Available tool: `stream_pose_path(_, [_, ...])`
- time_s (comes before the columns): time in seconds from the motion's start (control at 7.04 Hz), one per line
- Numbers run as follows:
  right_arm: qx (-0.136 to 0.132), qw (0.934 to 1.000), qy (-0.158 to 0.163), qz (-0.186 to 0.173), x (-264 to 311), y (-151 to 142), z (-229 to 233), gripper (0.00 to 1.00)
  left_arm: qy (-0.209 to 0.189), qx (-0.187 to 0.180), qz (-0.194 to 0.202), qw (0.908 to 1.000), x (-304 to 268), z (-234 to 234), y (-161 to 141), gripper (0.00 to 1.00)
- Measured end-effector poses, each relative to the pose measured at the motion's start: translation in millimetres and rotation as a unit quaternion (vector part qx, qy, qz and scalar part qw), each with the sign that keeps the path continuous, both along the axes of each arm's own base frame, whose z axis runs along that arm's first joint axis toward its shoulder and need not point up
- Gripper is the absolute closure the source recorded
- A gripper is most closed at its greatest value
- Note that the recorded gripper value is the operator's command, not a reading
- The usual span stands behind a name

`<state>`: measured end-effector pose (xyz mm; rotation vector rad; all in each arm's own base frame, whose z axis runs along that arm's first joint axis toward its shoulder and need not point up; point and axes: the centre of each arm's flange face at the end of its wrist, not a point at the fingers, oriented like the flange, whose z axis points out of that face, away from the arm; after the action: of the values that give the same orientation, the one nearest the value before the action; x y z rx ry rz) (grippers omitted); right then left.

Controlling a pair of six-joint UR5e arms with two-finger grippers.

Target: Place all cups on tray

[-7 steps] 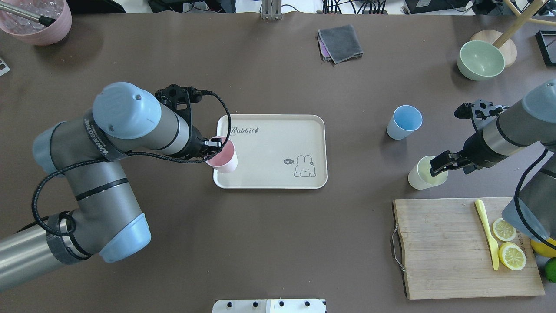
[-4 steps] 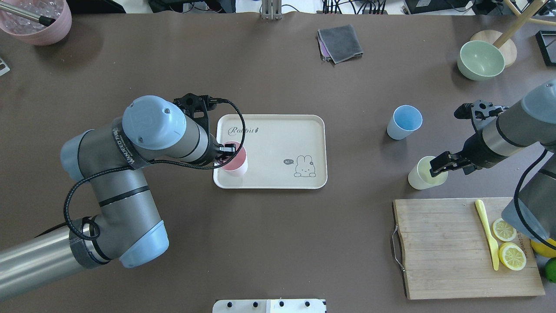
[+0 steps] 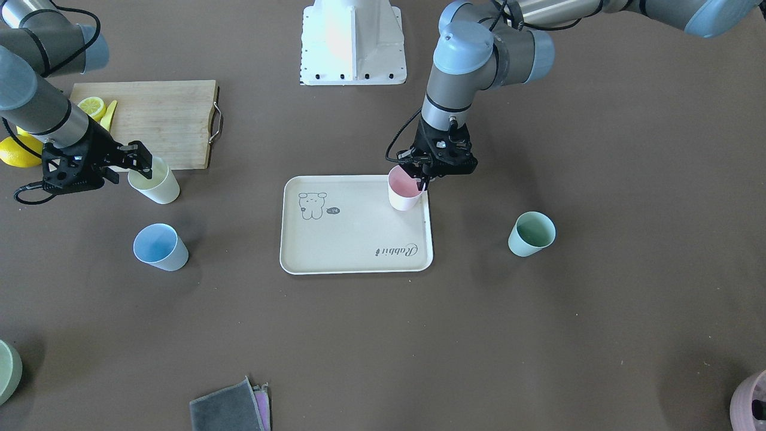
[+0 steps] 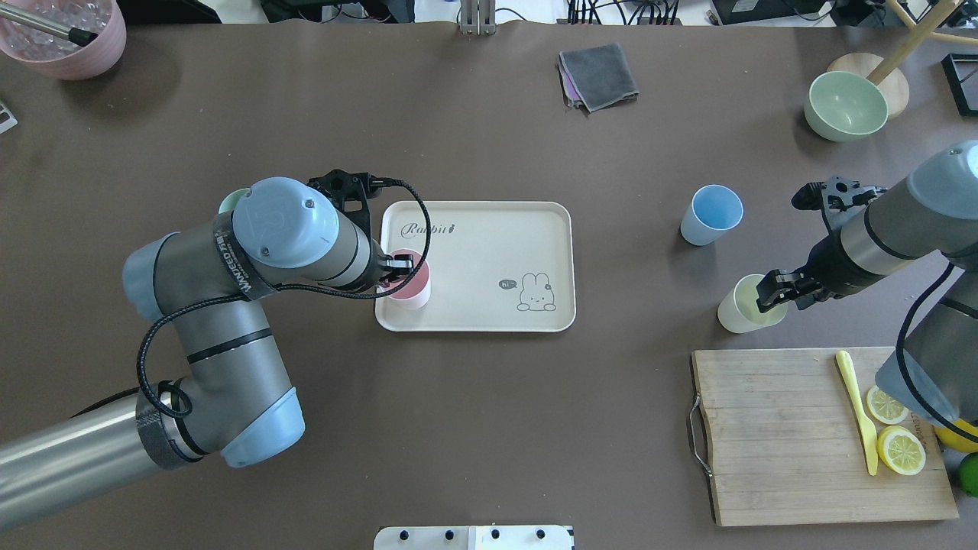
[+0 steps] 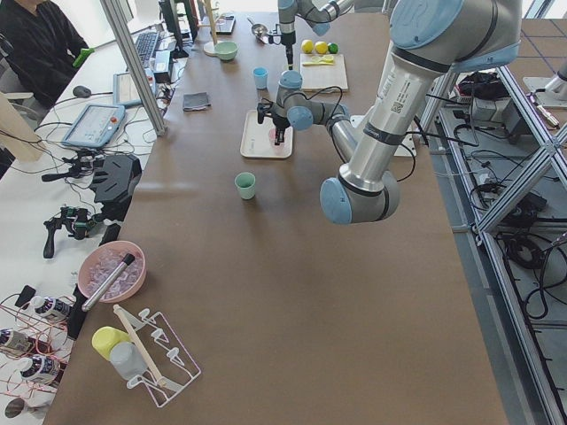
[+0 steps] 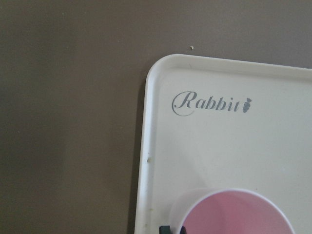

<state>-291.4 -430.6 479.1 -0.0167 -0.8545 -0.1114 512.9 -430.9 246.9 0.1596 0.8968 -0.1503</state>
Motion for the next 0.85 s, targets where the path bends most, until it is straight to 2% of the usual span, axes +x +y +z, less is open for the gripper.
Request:
stream_pose_path(0.14, [0.004,1.0000,-0.001,0.001,-4,-3,-5,1.00,-0.001,0.000,0.000,1.0000,1,1,0,0.52])
stream_pose_path(0.28, [0.008,1.0000,-0.005,0.002,-6,-7,-11,1.00,-0.003,-0.001,0.001,1.0000,2,3,0,0.44])
stream_pose_path(0.43, [0.008,0.9999,-0.011,0.006,-4,-12,-18,1.00,-0.001,0.000,0.002,1.0000,4,4,0,0.12])
stream_pose_path(0.57, [0.003,0.9997,-0.022,0.012,5,-23,-30,1.00,0.006,0.004,0.002,1.0000,5,2,0,0.02])
stream_pose_path(0.85, [-0.020,0.9983,-0.050,0.024,27,-51,-65,1.00,0.017,0.015,0.005,0.9997,-1,-6,1,0.02])
